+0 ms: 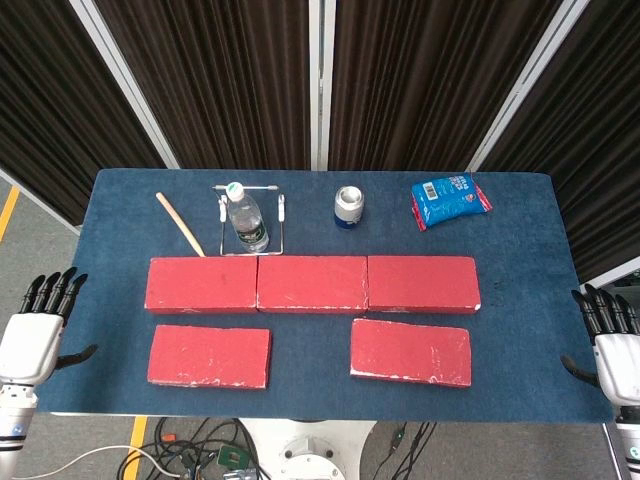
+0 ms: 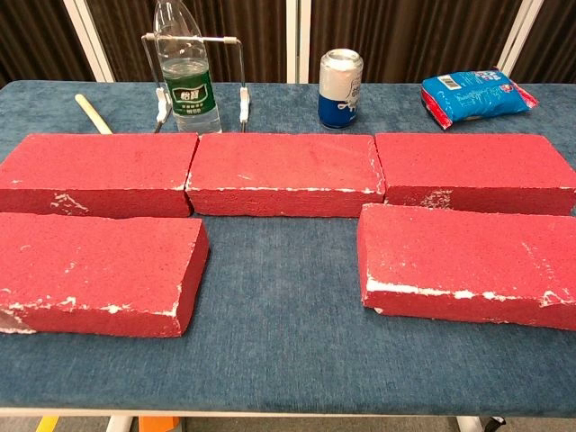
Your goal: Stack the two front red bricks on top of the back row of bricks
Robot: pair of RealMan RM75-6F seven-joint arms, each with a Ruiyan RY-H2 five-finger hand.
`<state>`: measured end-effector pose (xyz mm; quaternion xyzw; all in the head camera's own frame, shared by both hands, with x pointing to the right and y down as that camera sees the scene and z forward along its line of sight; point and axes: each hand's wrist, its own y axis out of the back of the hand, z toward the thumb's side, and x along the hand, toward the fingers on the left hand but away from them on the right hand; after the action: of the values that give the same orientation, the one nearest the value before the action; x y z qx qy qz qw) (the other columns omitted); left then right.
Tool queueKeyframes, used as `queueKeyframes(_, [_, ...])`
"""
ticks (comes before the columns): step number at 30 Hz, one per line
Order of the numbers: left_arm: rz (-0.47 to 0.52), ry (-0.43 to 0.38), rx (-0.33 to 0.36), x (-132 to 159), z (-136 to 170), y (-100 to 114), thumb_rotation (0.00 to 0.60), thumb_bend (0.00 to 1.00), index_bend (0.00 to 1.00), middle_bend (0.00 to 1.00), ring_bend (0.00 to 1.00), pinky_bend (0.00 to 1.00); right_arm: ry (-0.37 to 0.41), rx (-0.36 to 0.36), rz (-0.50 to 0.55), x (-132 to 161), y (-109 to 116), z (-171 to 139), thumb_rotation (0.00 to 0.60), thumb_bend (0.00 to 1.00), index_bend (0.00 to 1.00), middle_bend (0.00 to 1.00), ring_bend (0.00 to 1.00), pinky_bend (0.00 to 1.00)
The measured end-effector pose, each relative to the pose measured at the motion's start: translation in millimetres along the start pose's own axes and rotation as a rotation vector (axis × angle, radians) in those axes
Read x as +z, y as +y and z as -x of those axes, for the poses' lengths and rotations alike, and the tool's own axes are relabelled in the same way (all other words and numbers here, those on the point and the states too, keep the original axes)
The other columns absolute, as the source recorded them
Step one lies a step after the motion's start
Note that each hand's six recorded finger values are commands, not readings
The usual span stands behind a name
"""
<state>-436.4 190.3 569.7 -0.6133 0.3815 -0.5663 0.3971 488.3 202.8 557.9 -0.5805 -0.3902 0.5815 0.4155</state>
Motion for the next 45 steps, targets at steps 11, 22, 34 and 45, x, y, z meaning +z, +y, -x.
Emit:
queueKeyframes(11, [0.052, -0.012, -0.037, 7.0, 2.5, -8.6, 0.600, 0.00, 0.00, 0.00, 0.00, 0.00, -0.002, -0.016, 0.020, 1.9, 7.1, 1.5, 0.600, 0.09, 0.00, 0.00, 0.00, 0.00])
queueKeyframes(22, [0.150, -0.122, -0.176, 47.0, 22.7, -27.8, 0.600, 0.00, 0.00, 0.00, 0.00, 0.00, -0.016, -0.033, 0.034, -2.7, 14.6, 6.9, 0.600, 0.09, 0.00, 0.00, 0.00, 0.00])
queueKeyframes(34, [0.231, -0.323, -0.352, 122.7, 12.4, -70.3, 0.600, 0.00, 0.00, 0.00, 0.00, 0.00, -0.030, -0.036, 0.041, -8.7, 21.7, 9.3, 0.600, 0.09, 0.00, 0.00, 0.00, 0.00])
queueKeyframes(45, [0.226, -0.380, -0.416, 152.9, -1.2, -92.0, 0.600, 0.00, 0.00, 0.00, 0.00, 0.00, -0.026, -0.015, 0.034, -8.4, 18.0, 7.8, 0.600, 0.10, 0.00, 0.00, 0.00, 0.00])
